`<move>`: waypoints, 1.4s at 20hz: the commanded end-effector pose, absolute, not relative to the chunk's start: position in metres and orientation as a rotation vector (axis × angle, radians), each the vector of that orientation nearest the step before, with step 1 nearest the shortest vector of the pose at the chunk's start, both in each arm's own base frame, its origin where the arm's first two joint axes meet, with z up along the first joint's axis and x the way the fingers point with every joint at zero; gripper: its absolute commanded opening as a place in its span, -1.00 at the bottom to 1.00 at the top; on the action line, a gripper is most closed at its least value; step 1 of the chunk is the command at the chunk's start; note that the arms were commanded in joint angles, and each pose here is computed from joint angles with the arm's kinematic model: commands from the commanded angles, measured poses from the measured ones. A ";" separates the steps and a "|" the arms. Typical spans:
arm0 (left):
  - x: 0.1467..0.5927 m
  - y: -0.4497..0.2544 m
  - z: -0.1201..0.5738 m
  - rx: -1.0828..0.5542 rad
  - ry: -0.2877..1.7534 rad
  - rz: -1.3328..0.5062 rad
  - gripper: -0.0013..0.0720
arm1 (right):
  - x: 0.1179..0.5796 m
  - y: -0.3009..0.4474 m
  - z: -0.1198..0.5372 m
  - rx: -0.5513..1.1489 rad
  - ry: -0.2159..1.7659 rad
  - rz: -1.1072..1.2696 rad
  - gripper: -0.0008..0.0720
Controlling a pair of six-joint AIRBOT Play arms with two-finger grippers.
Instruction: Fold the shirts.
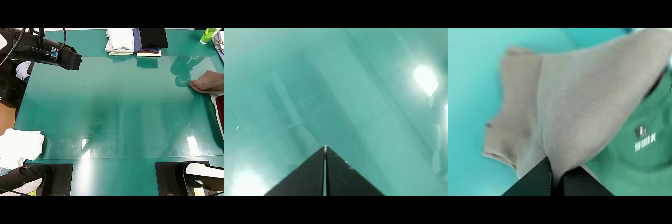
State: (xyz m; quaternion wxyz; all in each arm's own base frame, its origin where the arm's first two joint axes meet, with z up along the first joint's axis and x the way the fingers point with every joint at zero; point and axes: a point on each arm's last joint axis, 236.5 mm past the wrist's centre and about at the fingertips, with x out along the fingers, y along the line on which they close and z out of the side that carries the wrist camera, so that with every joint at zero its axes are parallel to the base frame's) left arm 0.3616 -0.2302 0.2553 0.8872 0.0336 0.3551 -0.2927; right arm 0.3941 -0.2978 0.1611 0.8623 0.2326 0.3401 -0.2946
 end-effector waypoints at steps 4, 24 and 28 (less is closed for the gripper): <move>0.353 -0.234 0.251 0.051 0.779 -0.631 -0.91 | 0.415 -0.334 0.228 0.415 0.531 -0.627 -0.94; 0.349 -0.237 0.230 0.053 0.835 -0.641 -0.90 | 0.184 -0.353 0.172 0.218 0.930 -0.913 -0.94; 0.349 -0.237 0.230 0.052 0.836 -0.642 -0.90 | 0.131 -0.345 0.120 0.284 1.057 -0.980 -0.94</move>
